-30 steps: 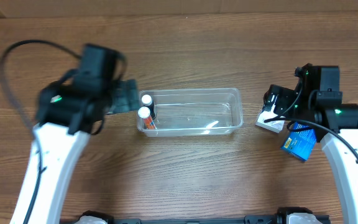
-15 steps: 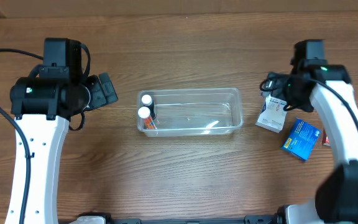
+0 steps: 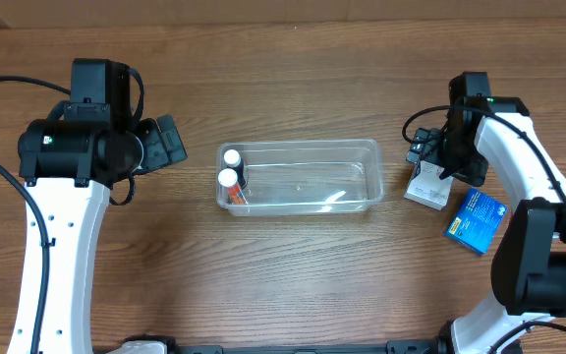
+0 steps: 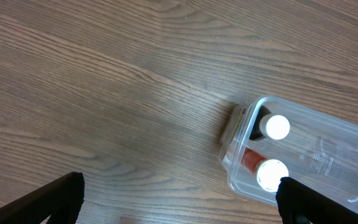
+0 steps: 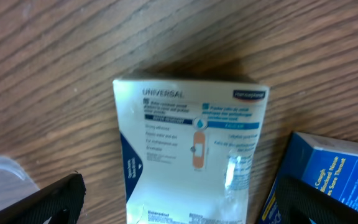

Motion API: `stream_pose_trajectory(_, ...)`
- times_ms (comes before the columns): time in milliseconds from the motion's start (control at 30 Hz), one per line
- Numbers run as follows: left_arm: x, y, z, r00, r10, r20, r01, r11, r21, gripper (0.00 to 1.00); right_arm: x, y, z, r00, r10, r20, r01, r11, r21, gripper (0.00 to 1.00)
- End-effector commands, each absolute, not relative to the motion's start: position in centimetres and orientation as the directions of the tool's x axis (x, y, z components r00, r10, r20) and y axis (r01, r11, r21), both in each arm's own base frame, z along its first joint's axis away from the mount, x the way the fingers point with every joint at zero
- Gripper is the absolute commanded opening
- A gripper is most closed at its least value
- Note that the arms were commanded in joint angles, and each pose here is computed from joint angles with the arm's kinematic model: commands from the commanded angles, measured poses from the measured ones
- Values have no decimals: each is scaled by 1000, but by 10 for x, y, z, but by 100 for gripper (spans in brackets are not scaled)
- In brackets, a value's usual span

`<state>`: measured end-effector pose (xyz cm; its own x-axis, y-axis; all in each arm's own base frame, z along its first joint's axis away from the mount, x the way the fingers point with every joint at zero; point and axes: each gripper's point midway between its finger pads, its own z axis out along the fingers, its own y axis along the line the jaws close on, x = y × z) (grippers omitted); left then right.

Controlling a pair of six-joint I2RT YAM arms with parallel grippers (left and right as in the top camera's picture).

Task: Pack container
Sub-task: 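Grasp the white Hansaplast box with the right gripper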

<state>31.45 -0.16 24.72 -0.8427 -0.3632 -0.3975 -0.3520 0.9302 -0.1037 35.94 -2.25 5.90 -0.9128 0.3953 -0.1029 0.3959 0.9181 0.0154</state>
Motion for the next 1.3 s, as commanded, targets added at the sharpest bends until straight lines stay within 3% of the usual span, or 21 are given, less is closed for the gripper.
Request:
stream_pose_trajectory(0, 316, -3, 249, -845, -359, -397, -344, 932, -112, 100, 355, -27, 48, -907, 407, -103, 409, 912, 5, 100)
stream_pose_trajectory(567, 316, -3, 249, -845, -359, -396, -343, 932, -113, 100, 350, -25, 14, -908, 404, -111, 405, 914, 16, 100)
stream_pose_trajectory(767, 316, -3, 249, -845, -359, -395, -344, 932, -112, 100, 349, -25, 13, -908, 404, -107, 405, 914, 15, 82)
stream_pose_trajectory(1067, 316, -3, 249, -846, -359, -394, -344, 932, -111, 100, 352, -25, 17, -907, 405, -114, 406, 914, 19, 70)
stream_pose_trajectory(1267, 316, -2, 249, -846, -359, -395, -344, 932, -111, 100, 370, -21, 75, -905, 403, -136, 400, 915, 51, 69)
